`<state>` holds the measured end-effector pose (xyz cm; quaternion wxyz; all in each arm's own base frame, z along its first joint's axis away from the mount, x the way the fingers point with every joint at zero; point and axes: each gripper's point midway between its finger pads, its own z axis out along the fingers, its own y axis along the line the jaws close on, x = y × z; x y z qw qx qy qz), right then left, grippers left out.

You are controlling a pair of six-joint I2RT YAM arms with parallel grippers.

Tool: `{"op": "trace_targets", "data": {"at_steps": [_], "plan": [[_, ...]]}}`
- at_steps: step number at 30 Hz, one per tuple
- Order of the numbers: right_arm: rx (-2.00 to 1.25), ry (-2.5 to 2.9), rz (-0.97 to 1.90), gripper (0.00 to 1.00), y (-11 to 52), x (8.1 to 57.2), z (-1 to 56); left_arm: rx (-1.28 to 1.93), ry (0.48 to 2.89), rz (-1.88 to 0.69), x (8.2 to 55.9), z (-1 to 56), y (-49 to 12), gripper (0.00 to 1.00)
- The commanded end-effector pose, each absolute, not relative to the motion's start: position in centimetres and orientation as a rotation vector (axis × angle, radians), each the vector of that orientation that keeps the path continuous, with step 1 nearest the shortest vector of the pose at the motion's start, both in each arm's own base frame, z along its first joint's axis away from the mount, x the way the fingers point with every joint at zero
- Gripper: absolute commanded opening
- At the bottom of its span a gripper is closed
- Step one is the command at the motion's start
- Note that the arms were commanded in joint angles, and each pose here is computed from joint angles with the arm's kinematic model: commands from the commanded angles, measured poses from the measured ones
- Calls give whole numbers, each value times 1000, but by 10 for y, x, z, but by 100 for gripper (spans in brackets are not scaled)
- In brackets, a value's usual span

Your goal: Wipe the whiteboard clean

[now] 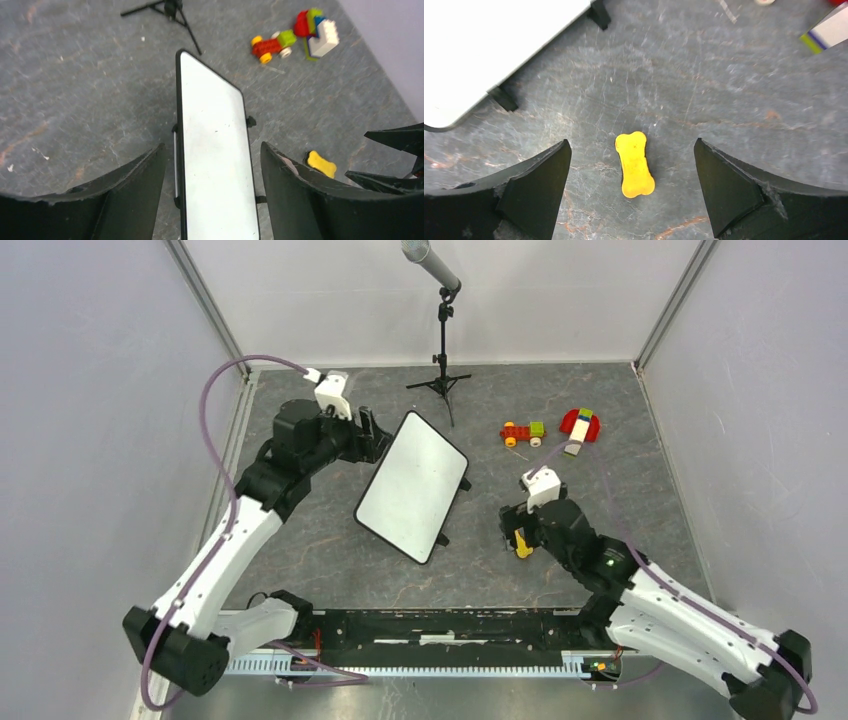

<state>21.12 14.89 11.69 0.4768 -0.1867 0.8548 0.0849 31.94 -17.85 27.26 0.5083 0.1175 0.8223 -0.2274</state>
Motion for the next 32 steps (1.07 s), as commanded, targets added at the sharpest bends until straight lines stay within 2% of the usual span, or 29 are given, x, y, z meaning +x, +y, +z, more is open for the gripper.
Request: {"op": "trace_targets", "data": {"at_steps": [1,3,4,5,10,15,23,32], "plan": [[-391,1960,196,98,134,215,186,291,1790,-569,297,335,-169,76],[-350,1881,232,98,128,212,222,279,1714,-641,281,363,-170,80],[-329,1842,252,98,125,210,238,274,1673,-676,272,377,-170,97],[-309,1799,275,98,121,207,254,281,1635,-713,263,390,-171,100],[-178,1605,317,98,88,192,317,284,1454,-828,216,434,-164,100],[-76,1506,308,98,57,179,352,273,1264,-863,174,453,-147,100],[-16,1487,251,98,46,184,357,301,1147,-850,143,471,-134,100],[-36,1518,279,98,63,193,346,322,1137,-854,134,476,-133,100]]}}
